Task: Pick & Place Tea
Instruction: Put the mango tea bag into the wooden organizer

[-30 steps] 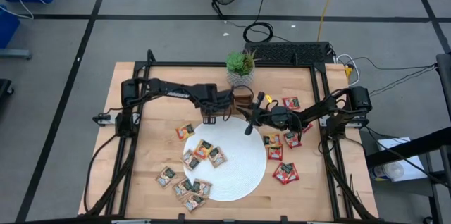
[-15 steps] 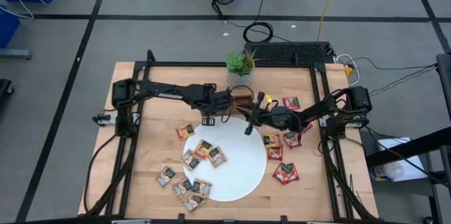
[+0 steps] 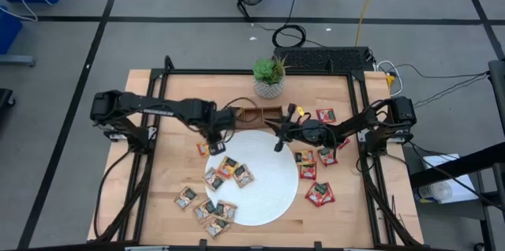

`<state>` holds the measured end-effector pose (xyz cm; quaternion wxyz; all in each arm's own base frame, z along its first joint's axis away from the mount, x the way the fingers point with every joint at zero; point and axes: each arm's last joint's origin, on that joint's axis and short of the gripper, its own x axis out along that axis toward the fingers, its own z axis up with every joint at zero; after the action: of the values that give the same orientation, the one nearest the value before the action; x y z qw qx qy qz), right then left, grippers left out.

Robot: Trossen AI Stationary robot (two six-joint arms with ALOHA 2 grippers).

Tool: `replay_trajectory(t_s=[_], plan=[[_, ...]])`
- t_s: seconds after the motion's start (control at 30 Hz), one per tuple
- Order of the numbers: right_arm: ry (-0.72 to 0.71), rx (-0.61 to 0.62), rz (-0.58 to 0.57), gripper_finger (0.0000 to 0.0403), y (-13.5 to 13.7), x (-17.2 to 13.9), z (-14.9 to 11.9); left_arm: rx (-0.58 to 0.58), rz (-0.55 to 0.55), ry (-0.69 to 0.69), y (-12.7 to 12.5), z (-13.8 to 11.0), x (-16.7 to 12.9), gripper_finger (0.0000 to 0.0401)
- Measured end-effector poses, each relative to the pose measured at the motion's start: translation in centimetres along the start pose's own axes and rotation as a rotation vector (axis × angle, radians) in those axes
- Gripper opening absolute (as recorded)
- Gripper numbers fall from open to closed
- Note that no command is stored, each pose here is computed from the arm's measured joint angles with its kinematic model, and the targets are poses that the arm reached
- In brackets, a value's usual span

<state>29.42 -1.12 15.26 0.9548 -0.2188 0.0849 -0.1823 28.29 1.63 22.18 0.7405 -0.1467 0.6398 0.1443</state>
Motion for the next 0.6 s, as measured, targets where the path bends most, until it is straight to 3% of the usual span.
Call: replay_trajectory(t_s=[0.17,0.4,0.6], plan=[[-0.001,0.001,0.001,0.0034,0.0,0.0,0.0,-0.110,0.047,0.110,-1.3,-3.3,2.7,0.0178],[-0.003,0.008,0.005,0.0034,0.1,0.0,0.0,-0.075,0.148,0.204,-1.8,-7.2,5.7,0.0249],[-0.004,0.009,0.005,0.0034,0.1,0.0,0.0,0.007,0.181,0.152,-1.5,-7.8,6.9,0.0274]])
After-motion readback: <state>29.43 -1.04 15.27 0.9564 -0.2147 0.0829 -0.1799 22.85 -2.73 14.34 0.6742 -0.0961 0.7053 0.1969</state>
